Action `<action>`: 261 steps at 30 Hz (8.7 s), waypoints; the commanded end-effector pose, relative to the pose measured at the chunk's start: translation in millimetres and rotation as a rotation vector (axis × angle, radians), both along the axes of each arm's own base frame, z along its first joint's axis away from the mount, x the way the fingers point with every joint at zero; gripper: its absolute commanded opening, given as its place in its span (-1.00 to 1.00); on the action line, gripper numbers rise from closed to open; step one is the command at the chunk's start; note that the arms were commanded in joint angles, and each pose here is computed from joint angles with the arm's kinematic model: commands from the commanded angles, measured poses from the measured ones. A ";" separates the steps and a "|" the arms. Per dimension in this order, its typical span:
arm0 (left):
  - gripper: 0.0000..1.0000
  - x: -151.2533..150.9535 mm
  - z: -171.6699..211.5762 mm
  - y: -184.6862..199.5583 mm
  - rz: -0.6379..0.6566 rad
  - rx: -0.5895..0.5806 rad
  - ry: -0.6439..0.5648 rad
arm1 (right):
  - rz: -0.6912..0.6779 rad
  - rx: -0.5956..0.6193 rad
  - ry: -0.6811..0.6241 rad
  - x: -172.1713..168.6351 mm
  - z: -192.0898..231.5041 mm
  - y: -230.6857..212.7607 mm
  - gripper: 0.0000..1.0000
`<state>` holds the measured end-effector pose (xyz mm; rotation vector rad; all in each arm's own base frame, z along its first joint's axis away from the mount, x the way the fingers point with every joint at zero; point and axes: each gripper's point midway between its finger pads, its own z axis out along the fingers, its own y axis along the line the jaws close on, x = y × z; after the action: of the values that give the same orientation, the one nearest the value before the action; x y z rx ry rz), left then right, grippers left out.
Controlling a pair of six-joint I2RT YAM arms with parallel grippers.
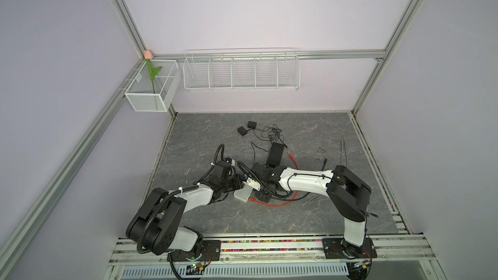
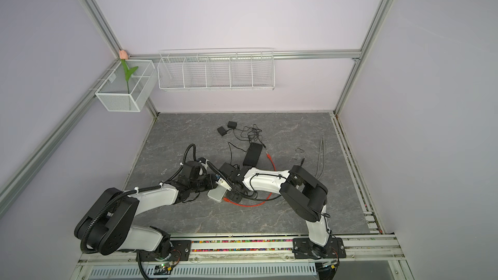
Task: Insert the plug into the switch port
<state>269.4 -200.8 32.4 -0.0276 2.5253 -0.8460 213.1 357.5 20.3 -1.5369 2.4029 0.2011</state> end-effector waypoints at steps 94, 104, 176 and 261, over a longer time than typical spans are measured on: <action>0.02 4.8 15.3 73.1 0.242 0.193 0.032 | -0.583 0.356 -0.559 77.0 166.6 -146.7 0.08; -0.02 49.1 40.2 101.8 0.339 0.047 0.049 | -0.571 0.371 -0.532 74.0 164.4 -142.8 0.08; 0.03 207.2 -2.4 224.9 0.683 0.078 0.180 | -0.653 0.303 -0.593 54.2 164.5 -193.7 0.27; 0.46 124.2 105.4 -156.3 -0.226 0.330 -0.162 | -1.153 0.394 -0.566 22.4 142.8 -314.6 0.78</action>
<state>390.7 -354.6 139.8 0.3995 2.4975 -0.5188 236.6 47.6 165.5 0.0843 2.1743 0.0162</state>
